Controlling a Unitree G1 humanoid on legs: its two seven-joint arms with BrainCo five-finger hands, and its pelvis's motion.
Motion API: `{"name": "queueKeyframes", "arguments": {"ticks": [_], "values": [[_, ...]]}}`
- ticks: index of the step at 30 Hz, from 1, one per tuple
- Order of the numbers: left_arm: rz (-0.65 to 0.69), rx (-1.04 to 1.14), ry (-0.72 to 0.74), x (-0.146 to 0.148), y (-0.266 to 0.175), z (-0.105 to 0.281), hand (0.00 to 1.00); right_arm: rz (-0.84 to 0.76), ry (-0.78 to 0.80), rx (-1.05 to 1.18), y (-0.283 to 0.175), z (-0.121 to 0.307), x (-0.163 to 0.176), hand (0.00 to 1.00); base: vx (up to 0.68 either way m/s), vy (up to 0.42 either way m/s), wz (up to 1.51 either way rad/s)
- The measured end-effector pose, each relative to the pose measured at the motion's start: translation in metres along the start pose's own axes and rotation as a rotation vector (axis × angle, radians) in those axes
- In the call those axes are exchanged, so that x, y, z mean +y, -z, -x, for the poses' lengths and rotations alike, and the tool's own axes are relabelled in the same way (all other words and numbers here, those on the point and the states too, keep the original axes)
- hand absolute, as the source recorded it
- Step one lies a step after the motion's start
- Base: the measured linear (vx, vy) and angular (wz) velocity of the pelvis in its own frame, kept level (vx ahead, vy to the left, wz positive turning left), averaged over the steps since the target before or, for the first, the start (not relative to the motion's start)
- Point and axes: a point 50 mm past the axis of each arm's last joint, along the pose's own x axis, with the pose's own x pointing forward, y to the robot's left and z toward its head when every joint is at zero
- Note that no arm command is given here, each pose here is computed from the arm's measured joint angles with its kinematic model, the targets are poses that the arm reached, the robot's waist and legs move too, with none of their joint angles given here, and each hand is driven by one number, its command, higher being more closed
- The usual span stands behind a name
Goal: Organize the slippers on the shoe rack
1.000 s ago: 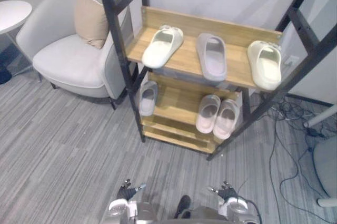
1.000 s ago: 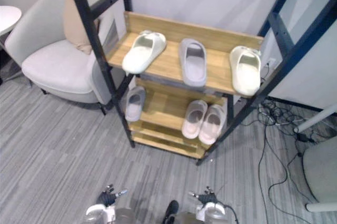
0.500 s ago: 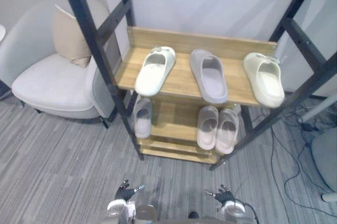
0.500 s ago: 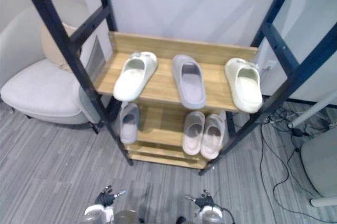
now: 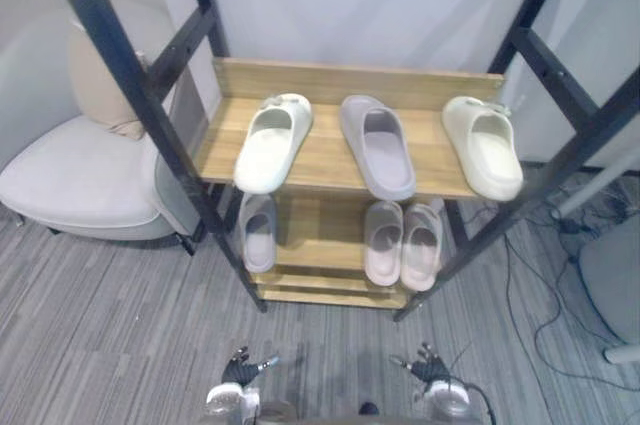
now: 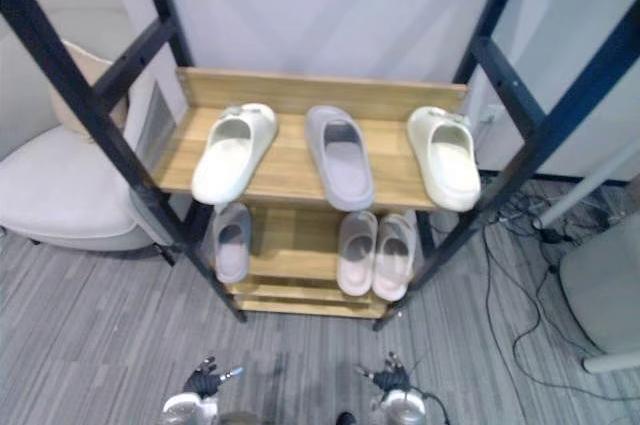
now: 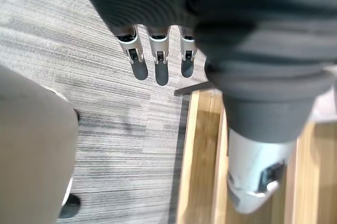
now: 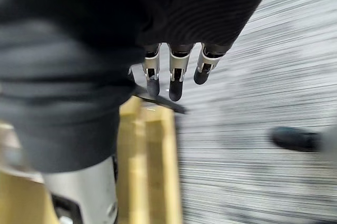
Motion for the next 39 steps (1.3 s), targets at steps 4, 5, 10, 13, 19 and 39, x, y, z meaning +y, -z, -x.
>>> {"name": "queueKeyframes", "arguments": {"ticks": [4,5,10,13,19,39], "values": [[-0.029,-0.009,-0.006,0.003,0.0,0.001,0.0,0.012,0.018,-0.194,-0.033,0.014,-0.006,0.0,-0.08,0.003,-0.09],[-0.032,-0.016,-0.008,0.004,-0.001,0.001,0.0,0.032,0.025,-0.251,-0.043,0.02,-0.008,0.0,-0.08,-0.001,-0.09],[-0.057,-0.014,-0.01,0.005,0.0,0.001,0.0,0.042,0.054,-0.492,-0.089,0.044,-0.013,0.0,-0.08,-0.004,-0.14],[-0.067,-0.017,-0.011,0.007,0.0,0.001,0.0,0.046,0.074,-0.624,-0.114,0.056,-0.015,0.0,-0.05,-0.012,-0.05],[-0.068,-0.026,-0.011,0.008,-0.001,0.002,0.0,0.052,0.101,-0.812,-0.148,0.073,-0.016,0.0,0.0,0.0,0.0],[-0.077,-0.087,0.022,0.006,-0.013,0.001,0.0,0.068,-0.001,-1.142,-0.269,0.055,0.005,0.0,-0.01,-0.007,0.08]]}}
